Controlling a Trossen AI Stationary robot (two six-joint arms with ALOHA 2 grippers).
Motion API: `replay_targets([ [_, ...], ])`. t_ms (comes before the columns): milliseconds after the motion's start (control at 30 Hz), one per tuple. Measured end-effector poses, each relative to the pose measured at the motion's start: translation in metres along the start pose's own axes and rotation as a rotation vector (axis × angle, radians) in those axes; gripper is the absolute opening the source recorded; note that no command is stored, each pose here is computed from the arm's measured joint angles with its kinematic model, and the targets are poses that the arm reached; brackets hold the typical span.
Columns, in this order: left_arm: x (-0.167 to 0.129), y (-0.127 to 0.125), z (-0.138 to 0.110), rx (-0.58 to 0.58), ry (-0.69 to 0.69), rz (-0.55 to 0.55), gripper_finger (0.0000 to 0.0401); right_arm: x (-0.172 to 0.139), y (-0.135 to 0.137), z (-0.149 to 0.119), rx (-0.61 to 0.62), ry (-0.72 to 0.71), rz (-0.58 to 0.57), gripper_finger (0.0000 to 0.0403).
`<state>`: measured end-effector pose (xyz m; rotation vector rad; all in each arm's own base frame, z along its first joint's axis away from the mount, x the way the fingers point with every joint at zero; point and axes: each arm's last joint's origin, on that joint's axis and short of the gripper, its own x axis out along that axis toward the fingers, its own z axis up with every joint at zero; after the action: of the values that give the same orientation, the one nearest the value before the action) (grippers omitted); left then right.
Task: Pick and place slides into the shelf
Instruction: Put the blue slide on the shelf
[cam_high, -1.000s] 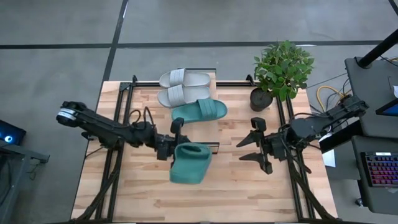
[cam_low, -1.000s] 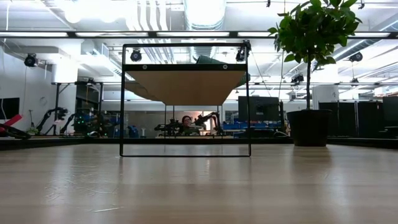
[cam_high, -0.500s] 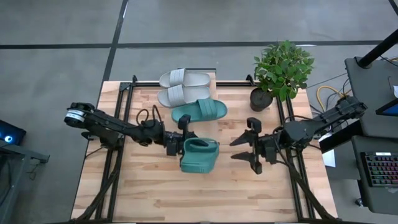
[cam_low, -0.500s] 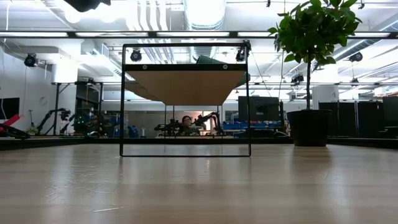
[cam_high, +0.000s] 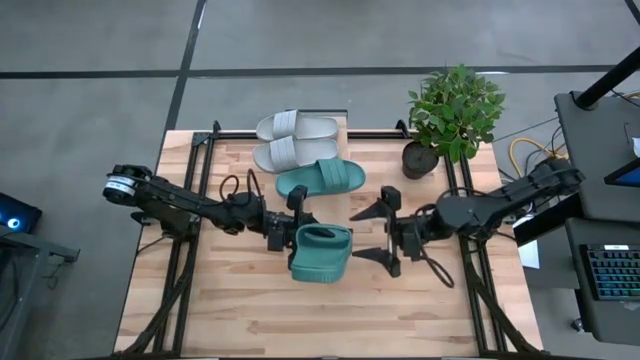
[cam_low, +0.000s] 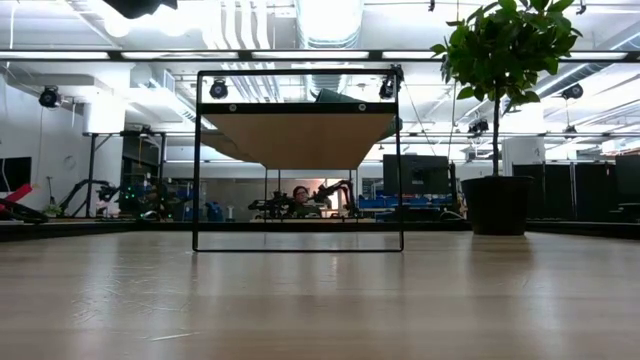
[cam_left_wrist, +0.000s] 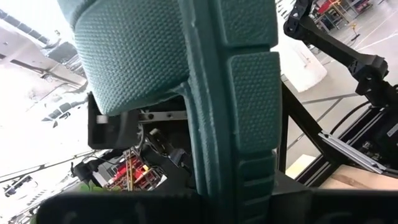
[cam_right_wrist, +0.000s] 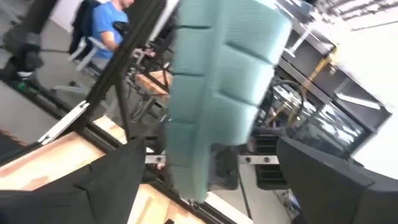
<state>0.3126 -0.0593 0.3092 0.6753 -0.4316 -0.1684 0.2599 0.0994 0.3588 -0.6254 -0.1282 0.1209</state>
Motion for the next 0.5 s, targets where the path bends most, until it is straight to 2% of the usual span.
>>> replay_targets([
  [100,0.000,0.000,0.000,0.000,-0.001,0.001,0.0019,0.006,-0.004,0.003,0.006,0.027,-0.029,0.0358],
  [200,0.000,0.000,0.000,0.018,-0.002,0.005,0.0019,0.011,-0.005,0.005,0.064,0.027,-0.030,0.0353],
  [500,0.000,0.003,-0.001,0.060,0.002,0.027,0.0019,0.018,-0.006,0.009,0.132,0.027,-0.017,0.0307],
])
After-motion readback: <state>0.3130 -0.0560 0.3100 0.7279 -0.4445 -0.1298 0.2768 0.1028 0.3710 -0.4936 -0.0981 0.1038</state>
